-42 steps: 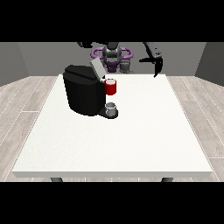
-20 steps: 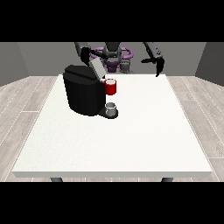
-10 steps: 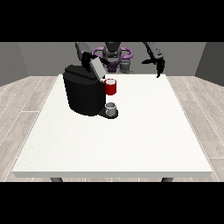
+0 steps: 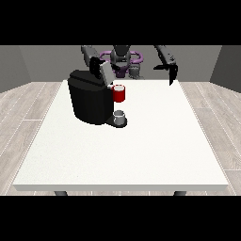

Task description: Insert the coffee pod into the coffee machine and close the lid

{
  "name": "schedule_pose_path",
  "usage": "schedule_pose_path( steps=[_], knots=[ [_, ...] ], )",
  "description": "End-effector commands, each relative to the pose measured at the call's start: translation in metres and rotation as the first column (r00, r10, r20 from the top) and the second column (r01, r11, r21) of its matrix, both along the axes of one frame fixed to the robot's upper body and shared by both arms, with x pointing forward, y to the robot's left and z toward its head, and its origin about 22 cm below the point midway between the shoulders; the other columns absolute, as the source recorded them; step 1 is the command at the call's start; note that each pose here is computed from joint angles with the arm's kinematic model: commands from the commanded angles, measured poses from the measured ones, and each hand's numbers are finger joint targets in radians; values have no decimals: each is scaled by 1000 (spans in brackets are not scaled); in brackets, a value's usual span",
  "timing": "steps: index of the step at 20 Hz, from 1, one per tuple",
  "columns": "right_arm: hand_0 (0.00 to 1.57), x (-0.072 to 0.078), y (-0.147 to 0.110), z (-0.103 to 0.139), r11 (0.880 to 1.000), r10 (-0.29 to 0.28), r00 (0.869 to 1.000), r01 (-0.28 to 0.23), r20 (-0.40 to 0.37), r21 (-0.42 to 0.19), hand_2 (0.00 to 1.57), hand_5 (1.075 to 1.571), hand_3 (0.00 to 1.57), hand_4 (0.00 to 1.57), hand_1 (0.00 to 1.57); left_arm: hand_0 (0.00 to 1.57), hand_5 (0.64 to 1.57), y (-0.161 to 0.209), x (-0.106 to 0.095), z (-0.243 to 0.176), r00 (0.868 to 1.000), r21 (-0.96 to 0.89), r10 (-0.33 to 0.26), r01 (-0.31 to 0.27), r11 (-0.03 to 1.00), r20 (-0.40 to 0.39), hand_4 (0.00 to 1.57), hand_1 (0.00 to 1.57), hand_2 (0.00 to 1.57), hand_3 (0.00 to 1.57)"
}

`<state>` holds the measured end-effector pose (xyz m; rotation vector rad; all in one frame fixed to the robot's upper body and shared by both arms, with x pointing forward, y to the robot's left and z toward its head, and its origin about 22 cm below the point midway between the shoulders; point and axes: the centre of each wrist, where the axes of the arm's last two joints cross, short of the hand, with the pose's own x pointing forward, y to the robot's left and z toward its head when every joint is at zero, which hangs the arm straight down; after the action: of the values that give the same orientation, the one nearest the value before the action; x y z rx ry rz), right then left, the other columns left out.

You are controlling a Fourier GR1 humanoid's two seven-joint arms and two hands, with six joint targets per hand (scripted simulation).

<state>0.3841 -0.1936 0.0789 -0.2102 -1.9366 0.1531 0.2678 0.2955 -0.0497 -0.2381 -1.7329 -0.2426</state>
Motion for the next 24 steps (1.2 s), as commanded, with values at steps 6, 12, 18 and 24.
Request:
schedule_pose_path(
  steps=[6, 12, 18, 24],
  knots=[
    [0, 7, 54, 12, 995, 73, 997, -73, -14, -68, 0, 1571, 0, 364, 0, 0, 1571, 5, -2, -13, 1000, -12, -15, 15, 1000, -26, 369, 0, 0, 0],
    [0, 22, 65, 30, 989, 69, 998, -70, -10, -127, 0, 1571, 0, 374, 0, 0, 1571, 13, 22, 8, 1000, -22, -9, 8, 1000, -14, 385, 0, 0, 0],
    [0, 27, 95, 59, 975, 90, 995, -78, 49, -210, 0, 1571, 0, 444, 0, 0, 1571, 18, 17, -2, 999, -6, -11, 11, 1000, -34, 319, 0, 0, 0],
    [0, 17, 113, 56, 983, 127, 990, -117, 60, -141, 0, 1571, 0, 393, 0, 0, 1571, 8, 16, -14, 996, -21, -67, 66, 998, -53, 293, 0, 0, 0]
  ],
)
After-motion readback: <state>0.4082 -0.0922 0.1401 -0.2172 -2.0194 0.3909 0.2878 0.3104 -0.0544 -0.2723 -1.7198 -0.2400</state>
